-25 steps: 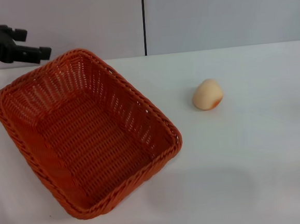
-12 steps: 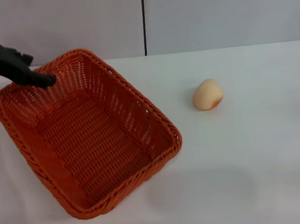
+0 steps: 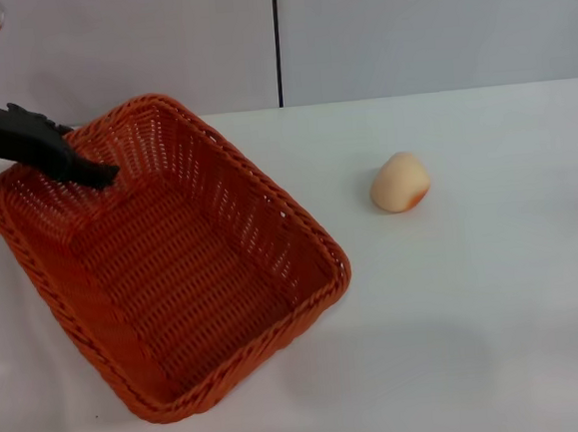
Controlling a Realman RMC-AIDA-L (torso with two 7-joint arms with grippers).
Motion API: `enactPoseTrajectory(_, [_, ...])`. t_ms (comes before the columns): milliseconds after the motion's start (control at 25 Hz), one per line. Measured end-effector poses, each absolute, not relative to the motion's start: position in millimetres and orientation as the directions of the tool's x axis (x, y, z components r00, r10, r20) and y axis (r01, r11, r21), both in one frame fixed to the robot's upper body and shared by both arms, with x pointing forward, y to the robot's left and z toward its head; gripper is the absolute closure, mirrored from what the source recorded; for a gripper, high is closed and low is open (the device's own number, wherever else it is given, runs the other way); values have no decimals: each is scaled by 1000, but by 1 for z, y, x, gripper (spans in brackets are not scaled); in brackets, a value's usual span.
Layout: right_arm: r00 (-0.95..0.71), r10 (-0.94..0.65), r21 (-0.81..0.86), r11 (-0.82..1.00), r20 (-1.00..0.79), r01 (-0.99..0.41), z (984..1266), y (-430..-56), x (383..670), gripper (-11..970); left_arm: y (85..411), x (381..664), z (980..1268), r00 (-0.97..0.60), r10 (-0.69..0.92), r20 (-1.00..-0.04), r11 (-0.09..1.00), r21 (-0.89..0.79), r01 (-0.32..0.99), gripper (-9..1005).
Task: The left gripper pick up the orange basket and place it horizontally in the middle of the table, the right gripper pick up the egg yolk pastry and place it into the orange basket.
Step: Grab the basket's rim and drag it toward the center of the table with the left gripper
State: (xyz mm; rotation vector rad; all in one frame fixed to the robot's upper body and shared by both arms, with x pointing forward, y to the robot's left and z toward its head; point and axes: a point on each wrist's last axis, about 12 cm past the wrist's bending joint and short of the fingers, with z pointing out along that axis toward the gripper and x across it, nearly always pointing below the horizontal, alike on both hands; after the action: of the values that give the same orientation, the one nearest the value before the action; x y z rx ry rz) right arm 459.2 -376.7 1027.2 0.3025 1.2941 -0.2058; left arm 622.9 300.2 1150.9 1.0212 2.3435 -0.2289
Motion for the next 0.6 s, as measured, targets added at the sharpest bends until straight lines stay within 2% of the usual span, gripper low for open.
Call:
enactPoseTrajectory(200, [259, 21, 108, 940, -966, 324, 1026, -377, 457, 375, 303, 623, 1153, -534, 609, -587, 717, 121, 686, 137])
enactPoseTrajectory(400, [258, 32, 119, 935, -966, 333, 1025, -379, 455, 376, 302, 622, 1151, -535, 618, -576, 711, 118, 693, 278])
enactPoseTrajectory(600, [251, 35, 122, 933, -967, 339, 1024, -380, 455, 377, 302, 622, 1150, -537, 619, -573, 709, 114, 696, 486])
